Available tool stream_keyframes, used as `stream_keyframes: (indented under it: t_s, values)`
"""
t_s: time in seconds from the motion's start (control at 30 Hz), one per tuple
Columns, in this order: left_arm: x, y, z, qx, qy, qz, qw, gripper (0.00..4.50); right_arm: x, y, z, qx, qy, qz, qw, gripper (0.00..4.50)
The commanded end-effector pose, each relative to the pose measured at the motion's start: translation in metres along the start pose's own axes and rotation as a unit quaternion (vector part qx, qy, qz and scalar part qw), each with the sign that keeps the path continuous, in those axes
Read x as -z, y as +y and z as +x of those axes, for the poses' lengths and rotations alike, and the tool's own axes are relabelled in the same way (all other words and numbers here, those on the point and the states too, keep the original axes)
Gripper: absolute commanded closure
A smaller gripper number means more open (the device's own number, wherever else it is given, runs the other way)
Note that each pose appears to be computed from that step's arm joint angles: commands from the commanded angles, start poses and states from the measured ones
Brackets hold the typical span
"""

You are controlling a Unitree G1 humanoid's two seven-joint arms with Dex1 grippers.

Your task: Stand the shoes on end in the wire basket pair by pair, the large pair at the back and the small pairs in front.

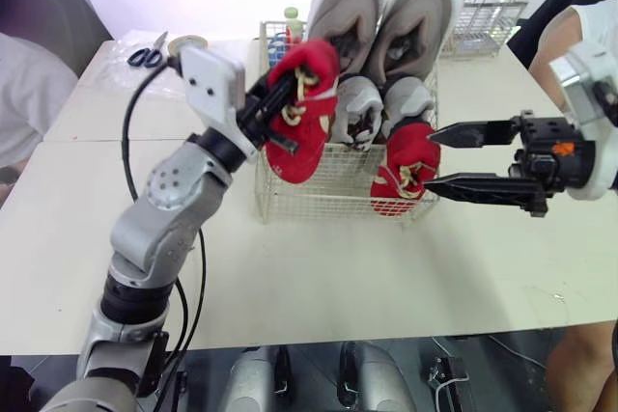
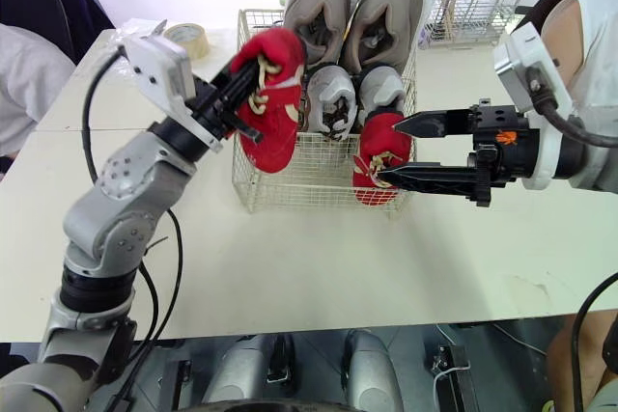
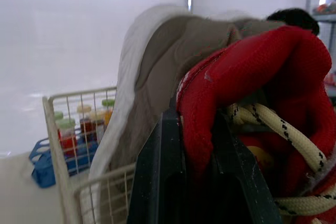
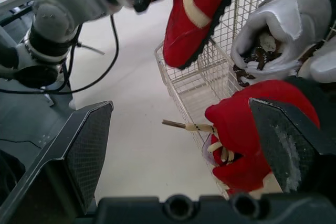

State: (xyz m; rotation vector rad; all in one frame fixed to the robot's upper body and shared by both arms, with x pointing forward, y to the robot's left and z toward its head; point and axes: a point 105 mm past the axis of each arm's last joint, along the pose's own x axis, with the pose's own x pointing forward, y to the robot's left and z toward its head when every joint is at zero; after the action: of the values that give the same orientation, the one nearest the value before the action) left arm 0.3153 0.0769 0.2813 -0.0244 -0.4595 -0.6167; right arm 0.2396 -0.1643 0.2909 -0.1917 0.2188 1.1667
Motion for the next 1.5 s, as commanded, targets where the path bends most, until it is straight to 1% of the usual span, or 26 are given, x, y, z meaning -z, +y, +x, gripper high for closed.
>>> stream_keyframes:
  t_s: [0.03, 0.13, 0.17, 0.27, 0.37, 0.5, 0.63, 0.77, 0.9, 0.97, 1.0, 1.13, 1.17, 1.2, 1.37, 1.5]
  values:
    - [-0.013, -0.005, -0.003, -0.016, -0.046, 0.014, 0.999, 4.44, -0.006, 0.004, -0.006, 0.009, -0.009, -0.012, 1.000, 0.00]
    - [-0.005, -0.010, -0.005, -0.030, -0.056, 0.011, 0.998, 4.44, -0.003, 0.004, -0.006, 0.013, -0.010, -0.001, 1.000, 0.00]
    - [-0.005, -0.009, -0.006, -0.047, -0.070, 0.032, 0.996, 4.44, 0.000, 0.004, -0.006, 0.015, -0.006, 0.003, 1.000, 0.00]
    - [0.004, -0.020, -0.005, -0.049, -0.084, 0.067, 0.993, 4.44, 0.007, 0.006, -0.008, 0.019, 0.002, 0.024, 1.000, 0.00]
    - [0.013, -0.025, -0.007, -0.051, -0.083, 0.062, 0.993, 4.44, 0.010, 0.010, -0.012, 0.022, -0.001, 0.041, 0.999, 0.00]
    - [0.025, -0.029, -0.011, -0.057, -0.071, 0.037, 0.995, 4.44, 0.019, 0.011, -0.021, 0.040, 0.016, 0.064, 0.997, 0.00]
    - [0.035, -0.026, -0.019, -0.080, -0.055, 0.006, 0.995, 4.44, 0.017, 0.015, -0.021, 0.036, 0.004, 0.064, 0.997, 0.00]
    - [0.042, -0.025, -0.023, -0.084, -0.043, 0.011, 0.995, 4.44, 0.022, 0.015, -0.020, 0.039, 0.001, 0.076, 0.996, 0.00]
    - [0.056, -0.026, -0.030, -0.085, -0.019, 0.003, 0.996, 4.44, 0.029, 0.012, -0.019, 0.042, -0.001, 0.088, 0.995, 0.00]
    - [0.059, -0.026, -0.034, -0.078, -0.010, -0.003, 0.997, 3.59, 0.031, 0.010, -0.017, 0.041, -0.001, 0.090, 0.995, 0.00]
    - [0.058, -0.028, -0.036, -0.069, -0.008, -0.009, 0.998, 3.25, 0.031, 0.010, -0.016, 0.038, -0.003, 0.092, 0.995, 0.00]
    - [0.055, -0.027, -0.041, -0.063, -0.004, -0.016, 0.998, 1.26, 0.034, 0.007, -0.012, 0.029, -0.008, 0.095, 0.995, 0.00]
    - [0.054, -0.025, -0.046, -0.068, 0.002, -0.017, 0.998, 0.65, 0.035, 0.006, -0.009, 0.026, -0.009, 0.097, 0.995, 0.00]
    - [0.052, -0.024, -0.050, -0.070, 0.007, -0.019, 0.997, 0.21, 0.037, 0.005, -0.008, 0.023, -0.009, 0.098, 0.995, 0.00]
    - [0.046, -0.024, -0.067, -0.068, 0.034, -0.031, 0.997, 0.21, 0.044, 0.002, -0.002, 0.010, -0.013, 0.109, 0.994, 0.00]
    - [0.035, -0.027, -0.079, -0.063, 0.045, -0.067, 0.995, 0.21, 0.052, -0.003, 0.000, 0.004, -0.014, 0.122, 0.992, 0.00]
